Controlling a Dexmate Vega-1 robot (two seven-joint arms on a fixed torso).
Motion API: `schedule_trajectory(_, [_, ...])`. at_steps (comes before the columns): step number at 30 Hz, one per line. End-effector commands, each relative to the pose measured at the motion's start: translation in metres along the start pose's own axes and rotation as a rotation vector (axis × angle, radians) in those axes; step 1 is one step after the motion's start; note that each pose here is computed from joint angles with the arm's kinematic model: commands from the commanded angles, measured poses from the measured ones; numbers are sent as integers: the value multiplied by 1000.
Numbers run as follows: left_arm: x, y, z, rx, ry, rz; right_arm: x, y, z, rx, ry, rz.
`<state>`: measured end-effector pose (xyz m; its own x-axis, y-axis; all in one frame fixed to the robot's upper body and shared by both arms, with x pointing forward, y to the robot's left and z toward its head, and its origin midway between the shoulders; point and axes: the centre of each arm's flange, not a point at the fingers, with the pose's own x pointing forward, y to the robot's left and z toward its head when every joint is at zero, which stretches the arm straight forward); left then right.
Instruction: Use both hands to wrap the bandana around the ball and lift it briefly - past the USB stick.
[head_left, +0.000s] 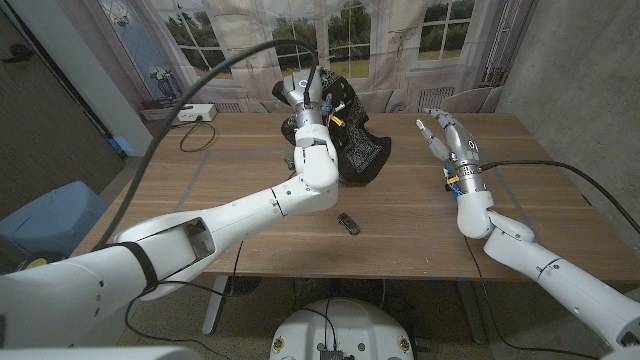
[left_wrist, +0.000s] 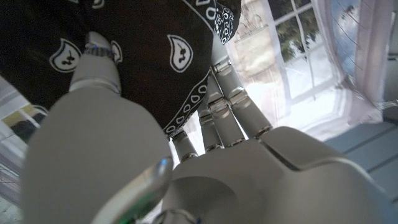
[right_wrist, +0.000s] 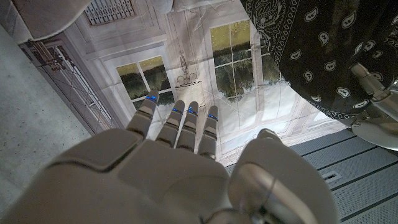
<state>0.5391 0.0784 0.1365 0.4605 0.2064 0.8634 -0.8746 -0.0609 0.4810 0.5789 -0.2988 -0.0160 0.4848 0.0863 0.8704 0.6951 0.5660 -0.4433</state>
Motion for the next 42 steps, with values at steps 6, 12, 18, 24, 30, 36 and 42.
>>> schedule_trajectory(6, [7, -2, -25, -302, -10, -170, -2, -2, 7, -7, -11, -7])
schedule_trajectory(12, [2, 1, -23, -228, 10, -89, -4, -4, 7, -3, -12, -3])
schedule_trajectory(18, [-3, 18, -16, -63, 6, 96, -1, -3, 9, -6, -18, 2])
schedule_trajectory(24, [-3, 27, -22, 62, 26, 321, 1, -1, 9, 0, -21, 5])
schedule_trajectory(30, [21, 37, -38, 39, 43, 453, 6, 3, 10, 9, -31, 20])
schedule_trajectory(36, [55, 57, -44, 72, 54, 538, 8, 6, 10, 13, -31, 34])
schedule_trajectory(42, [88, 87, -51, 71, 103, 661, 8, 6, 10, 15, -27, 33])
